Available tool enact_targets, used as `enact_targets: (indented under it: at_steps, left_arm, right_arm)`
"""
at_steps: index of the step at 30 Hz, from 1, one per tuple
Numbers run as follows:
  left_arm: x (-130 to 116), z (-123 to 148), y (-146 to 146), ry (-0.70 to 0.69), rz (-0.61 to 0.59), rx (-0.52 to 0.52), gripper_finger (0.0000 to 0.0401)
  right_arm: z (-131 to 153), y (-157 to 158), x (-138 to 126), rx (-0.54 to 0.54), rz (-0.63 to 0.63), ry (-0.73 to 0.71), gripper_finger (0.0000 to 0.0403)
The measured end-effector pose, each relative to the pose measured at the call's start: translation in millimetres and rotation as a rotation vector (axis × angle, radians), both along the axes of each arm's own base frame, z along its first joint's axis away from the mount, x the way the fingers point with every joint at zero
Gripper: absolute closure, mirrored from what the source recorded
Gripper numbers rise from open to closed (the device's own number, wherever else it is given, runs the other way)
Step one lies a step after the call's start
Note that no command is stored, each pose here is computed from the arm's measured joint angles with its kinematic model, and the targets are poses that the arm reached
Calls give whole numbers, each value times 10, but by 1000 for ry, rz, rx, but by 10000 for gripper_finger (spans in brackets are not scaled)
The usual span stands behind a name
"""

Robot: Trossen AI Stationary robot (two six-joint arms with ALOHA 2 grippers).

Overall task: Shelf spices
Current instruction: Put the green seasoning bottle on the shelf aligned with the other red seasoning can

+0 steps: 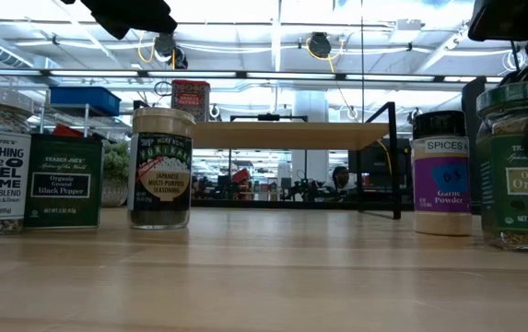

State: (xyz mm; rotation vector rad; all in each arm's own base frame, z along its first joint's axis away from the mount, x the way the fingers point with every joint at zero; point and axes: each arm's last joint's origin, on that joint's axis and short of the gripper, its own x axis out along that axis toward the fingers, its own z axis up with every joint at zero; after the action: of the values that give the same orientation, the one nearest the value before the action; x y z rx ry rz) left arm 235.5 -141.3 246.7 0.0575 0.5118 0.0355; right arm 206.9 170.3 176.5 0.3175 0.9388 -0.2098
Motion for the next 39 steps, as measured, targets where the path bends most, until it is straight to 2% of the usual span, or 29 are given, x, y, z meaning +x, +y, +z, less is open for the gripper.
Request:
enact_targets:
  at_steps: [7, 16, 20, 25, 31, 39]
  left_arm:
    - [0, 1, 6, -6, 16, 11, 287]
    - [0, 0, 10, -7, 25, 17, 287]
    - [-7, 14, 22, -17, 39, 36, 287]
    - [-54, 116, 65, -61, 67, 45, 287]
    - [-138, 234, 77, -101, 55, 15, 287]
    - [-180, 256, 40, -108, 35, 10, 287]
  right_arm:
    - [54, 49, 32, 57, 22, -5, 210]
    - [602, 229, 248, 47, 159, -140, 212]
    - [968, 220, 377, -36, 251, -196, 209]
    - [1503, 56, 556, -209, 344, -273, 211]
    - [2022, -322, 749, -432, 377, -344, 208]
    - [2406, -938, 945, -633, 335, -379, 207]
